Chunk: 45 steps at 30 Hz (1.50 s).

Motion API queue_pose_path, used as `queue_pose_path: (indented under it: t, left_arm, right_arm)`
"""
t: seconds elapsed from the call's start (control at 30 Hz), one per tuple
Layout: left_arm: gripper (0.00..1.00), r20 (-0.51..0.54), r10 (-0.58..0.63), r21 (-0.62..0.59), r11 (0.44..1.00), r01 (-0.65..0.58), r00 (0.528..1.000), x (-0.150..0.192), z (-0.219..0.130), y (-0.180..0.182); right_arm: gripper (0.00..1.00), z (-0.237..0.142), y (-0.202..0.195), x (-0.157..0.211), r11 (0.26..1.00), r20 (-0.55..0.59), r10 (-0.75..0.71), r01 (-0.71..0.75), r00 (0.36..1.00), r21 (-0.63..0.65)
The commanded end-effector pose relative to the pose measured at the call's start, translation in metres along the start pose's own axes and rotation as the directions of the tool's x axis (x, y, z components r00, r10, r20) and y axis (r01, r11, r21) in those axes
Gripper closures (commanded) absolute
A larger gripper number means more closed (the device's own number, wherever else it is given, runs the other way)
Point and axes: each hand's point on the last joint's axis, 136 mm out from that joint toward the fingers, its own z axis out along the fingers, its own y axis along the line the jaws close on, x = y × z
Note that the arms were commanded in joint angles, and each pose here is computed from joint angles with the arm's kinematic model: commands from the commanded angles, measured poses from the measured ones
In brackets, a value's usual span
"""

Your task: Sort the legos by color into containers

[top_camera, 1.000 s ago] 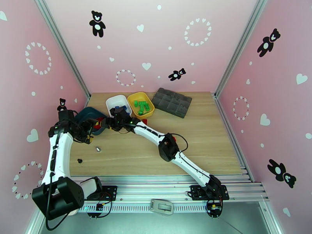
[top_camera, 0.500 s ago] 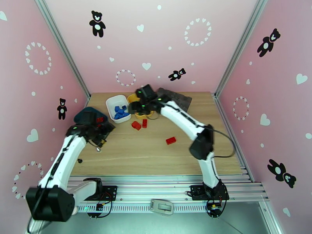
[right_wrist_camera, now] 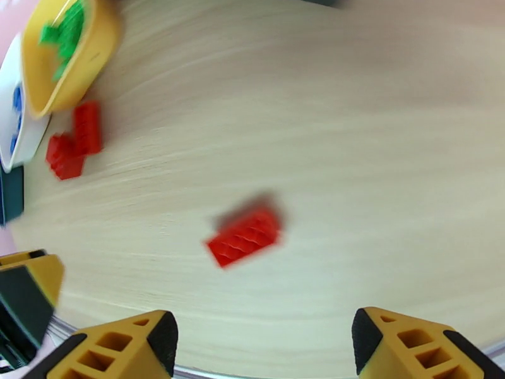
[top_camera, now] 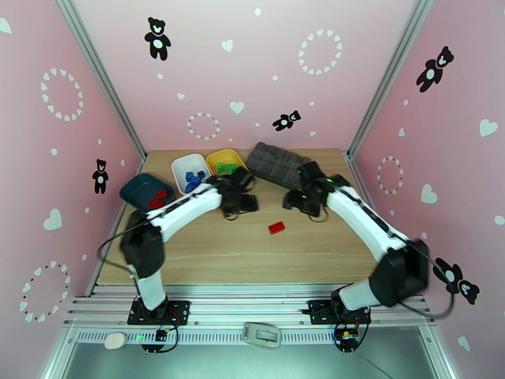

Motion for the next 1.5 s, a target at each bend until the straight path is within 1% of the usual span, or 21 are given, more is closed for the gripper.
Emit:
queue_pose_path:
  t: [0.0, 0.1, 0.17, 0.3, 0.53, 0.63, 0.8, 0.97, 1.13, 1.23, 1.27, 1.3, 1.33, 1.4, 1.47]
  left_arm:
    - [0.17, -0.032, 0.234, 0.045, 0.971, -0.233, 0.972, 0.005, 0.022, -0.032]
    - [0.19, -0.048, 0.388, 0.073, 0.92, -0.384, 0.921, 0.013, 0.039, -0.061]
    - [0.19, -0.054, 0.465, 0.07, 0.884, -0.461, 0.884, 0.018, 0.049, -0.076]
    - [0.2, -0.057, 0.556, 0.059, 0.831, -0.553, 0.829, 0.022, 0.069, -0.093]
    - [0.2, -0.083, 0.61, 0.041, 0.792, -0.609, 0.788, 0.029, 0.095, -0.095]
    - [0.21, -0.108, 0.627, -0.011, 0.775, -0.632, 0.771, 0.033, 0.104, -0.087]
    - [0.26, -0.163, 0.633, -0.058, 0.759, -0.648, 0.757, 0.047, 0.12, -0.073]
    - [0.29, -0.183, 0.622, -0.11, 0.757, -0.644, 0.762, 0.048, 0.126, -0.06]
    - [0.38, -0.203, 0.615, -0.134, 0.753, -0.644, 0.762, 0.052, 0.13, -0.054]
    - [0.5, -0.192, 0.606, -0.171, 0.754, -0.634, 0.772, 0.046, 0.127, -0.05]
    - [0.55, -0.183, 0.603, -0.185, 0.754, -0.63, 0.776, 0.044, 0.124, -0.049]
    - [0.59, -0.169, 0.602, -0.193, 0.756, -0.625, 0.781, 0.041, 0.12, -0.05]
    - [0.62, -0.156, 0.598, -0.2, 0.76, -0.618, 0.786, 0.036, 0.114, -0.051]
    - [0.66, -0.117, 0.574, -0.202, 0.785, -0.585, 0.811, 0.026, 0.1, -0.052]
    - [0.69, -0.071, 0.529, -0.185, 0.826, -0.532, 0.846, 0.013, 0.08, -0.052]
  right_arm:
    - [0.22, -0.013, -0.026, 0.028, 0.996, -0.055, 0.092, -0.092, 0.994, -0.009]
    - [0.22, -0.021, -0.044, 0.046, 0.988, -0.076, 0.148, -0.15, 0.986, -0.028]
    - [0.22, -0.027, -0.051, 0.057, 0.985, -0.081, 0.166, -0.17, 0.983, -0.035]
    - [0.22, -0.038, -0.058, 0.078, 0.982, -0.088, 0.178, -0.182, 0.98, -0.044]
    - [0.23, -0.056, -0.064, 0.095, 0.981, -0.083, 0.186, -0.189, 0.979, -0.037]
    - [0.24, -0.06, -0.064, 0.098, 0.981, -0.08, 0.185, -0.188, 0.98, -0.037]
    - [0.25, -0.062, -0.065, 0.103, 0.979, -0.078, 0.196, -0.199, 0.978, -0.044]
    - [0.27, -0.062, -0.064, 0.104, 0.977, -0.078, 0.202, -0.207, 0.976, -0.054]
    - [0.28, -0.062, -0.062, 0.103, 0.975, -0.074, 0.209, -0.214, 0.975, -0.067]
    - [0.29, -0.062, -0.06, 0.101, 0.973, -0.069, 0.213, -0.218, 0.975, -0.08]
    - [0.3, -0.061, -0.059, 0.1, 0.972, -0.069, 0.212, -0.218, 0.975, -0.086]
    - [0.31, -0.061, -0.057, 0.099, 0.972, -0.068, 0.21, -0.216, 0.975, -0.095]
    - [0.31, -0.061, -0.055, 0.098, 0.971, -0.068, 0.208, -0.214, 0.976, -0.108]
    - [0.31, -0.059, -0.048, 0.094, 0.966, -0.07, 0.206, -0.214, 0.976, -0.142]
    - [0.31, -0.055, -0.037, 0.088, 0.955, -0.076, 0.208, -0.219, 0.975, -0.201]
